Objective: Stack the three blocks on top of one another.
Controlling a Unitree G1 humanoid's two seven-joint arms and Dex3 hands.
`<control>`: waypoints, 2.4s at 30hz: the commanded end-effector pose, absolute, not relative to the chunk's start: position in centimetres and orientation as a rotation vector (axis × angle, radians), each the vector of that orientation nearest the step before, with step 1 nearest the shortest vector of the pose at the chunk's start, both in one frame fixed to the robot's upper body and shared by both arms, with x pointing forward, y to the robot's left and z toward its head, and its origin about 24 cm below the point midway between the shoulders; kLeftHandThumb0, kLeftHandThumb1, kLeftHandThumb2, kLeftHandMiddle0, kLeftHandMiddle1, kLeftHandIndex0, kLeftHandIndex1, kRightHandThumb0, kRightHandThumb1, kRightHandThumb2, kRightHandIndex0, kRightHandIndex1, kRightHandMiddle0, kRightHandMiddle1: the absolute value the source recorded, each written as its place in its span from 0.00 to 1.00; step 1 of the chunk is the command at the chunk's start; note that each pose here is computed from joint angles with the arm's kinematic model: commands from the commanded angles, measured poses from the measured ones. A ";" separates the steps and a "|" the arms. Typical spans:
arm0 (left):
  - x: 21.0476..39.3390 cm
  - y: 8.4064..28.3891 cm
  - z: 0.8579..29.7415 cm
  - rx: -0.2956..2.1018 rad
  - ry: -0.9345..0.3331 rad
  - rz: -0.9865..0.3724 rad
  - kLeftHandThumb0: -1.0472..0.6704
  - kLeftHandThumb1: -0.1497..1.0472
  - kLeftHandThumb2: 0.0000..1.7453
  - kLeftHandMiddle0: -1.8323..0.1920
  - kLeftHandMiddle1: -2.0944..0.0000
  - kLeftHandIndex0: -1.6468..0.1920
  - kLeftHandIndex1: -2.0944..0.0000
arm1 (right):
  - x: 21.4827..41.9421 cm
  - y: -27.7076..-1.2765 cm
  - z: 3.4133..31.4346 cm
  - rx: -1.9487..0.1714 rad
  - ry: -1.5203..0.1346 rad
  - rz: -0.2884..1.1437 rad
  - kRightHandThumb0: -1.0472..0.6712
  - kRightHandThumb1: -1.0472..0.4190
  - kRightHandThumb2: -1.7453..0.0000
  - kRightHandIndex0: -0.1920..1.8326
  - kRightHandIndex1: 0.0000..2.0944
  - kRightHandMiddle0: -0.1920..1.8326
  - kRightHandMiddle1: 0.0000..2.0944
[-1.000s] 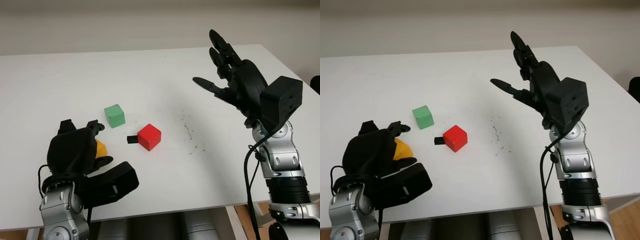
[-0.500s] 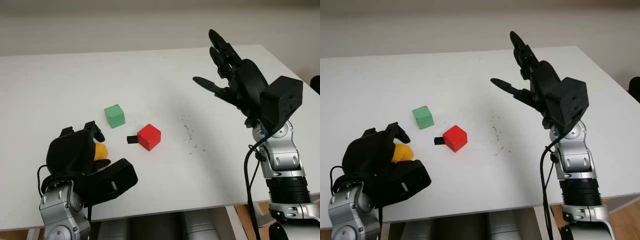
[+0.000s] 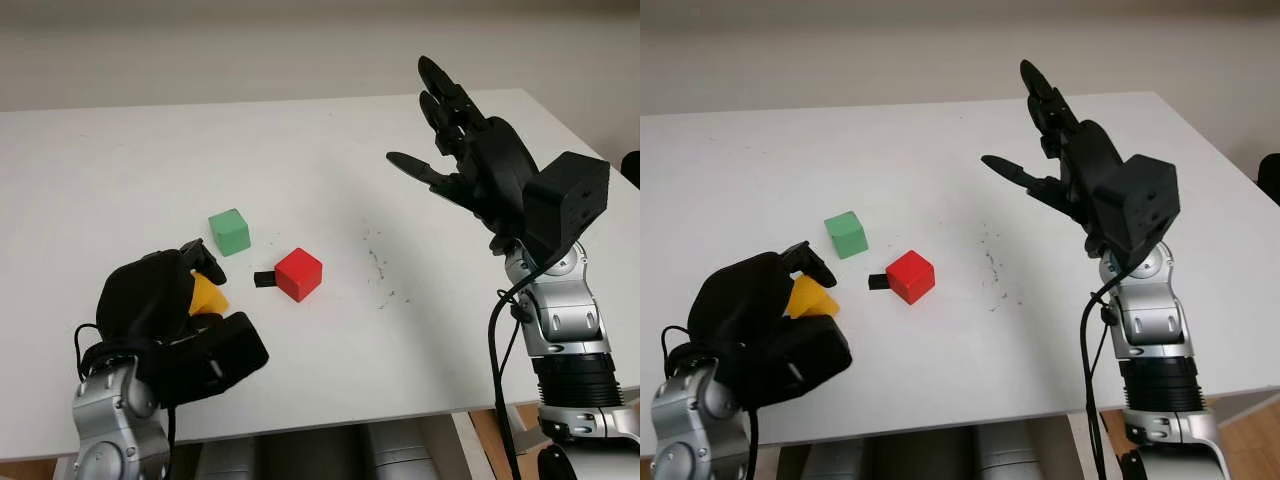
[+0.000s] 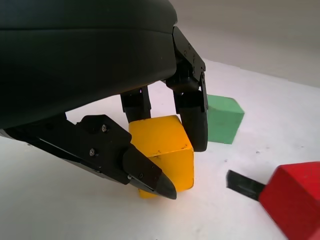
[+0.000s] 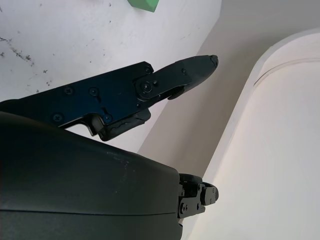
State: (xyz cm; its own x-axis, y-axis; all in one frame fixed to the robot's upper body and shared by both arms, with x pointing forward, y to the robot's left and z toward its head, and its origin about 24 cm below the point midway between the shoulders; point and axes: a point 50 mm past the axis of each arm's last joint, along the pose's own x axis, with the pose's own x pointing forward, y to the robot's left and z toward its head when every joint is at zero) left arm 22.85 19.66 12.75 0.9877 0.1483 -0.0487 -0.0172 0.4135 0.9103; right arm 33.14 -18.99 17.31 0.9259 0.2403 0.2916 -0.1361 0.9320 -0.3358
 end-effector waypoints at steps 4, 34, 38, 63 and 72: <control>23.4 19.7 16.2 1.059 0.017 0.088 0.55 0.89 0.03 0.61 0.42 0.64 0.45 | 33.1 -18.4 16.8 -0.295 -0.328 0.222 0.28 0.02 0.96 0.10 0.02 0.12 0.04; 28.9 15.8 21.3 1.135 -0.180 -0.316 0.57 0.87 0.03 0.60 0.43 0.63 0.42 | 32.2 -13.7 12.5 -0.317 -0.318 0.232 0.19 0.00 0.69 0.14 0.03 0.14 0.04; 29.5 15.3 21.0 1.153 -0.184 -0.335 0.57 0.87 0.03 0.59 0.43 0.62 0.42 | 32.3 -13.6 12.7 -0.310 -0.331 0.225 0.19 0.00 0.68 0.13 0.02 0.13 0.04; 30.5 13.8 20.4 1.192 -0.211 -0.376 0.57 0.88 0.03 0.62 0.40 0.64 0.42 | 32.4 -14.1 12.8 -0.243 -0.382 0.099 0.20 0.00 0.68 0.13 0.03 0.13 0.03; 30.9 13.2 20.5 1.208 -0.216 -0.399 0.58 0.88 0.03 0.61 0.40 0.64 0.42 | 32.3 -14.0 12.8 -0.233 -0.384 0.094 0.19 0.00 0.69 0.14 0.03 0.14 0.03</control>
State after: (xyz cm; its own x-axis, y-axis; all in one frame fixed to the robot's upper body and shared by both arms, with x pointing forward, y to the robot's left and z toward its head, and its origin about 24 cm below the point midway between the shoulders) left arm 30.78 13.69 19.69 0.9163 -0.3942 -0.0704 0.2037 0.3076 0.9294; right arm 32.19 -14.17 12.14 0.9329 0.1398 0.3318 -0.0520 0.9642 -0.2602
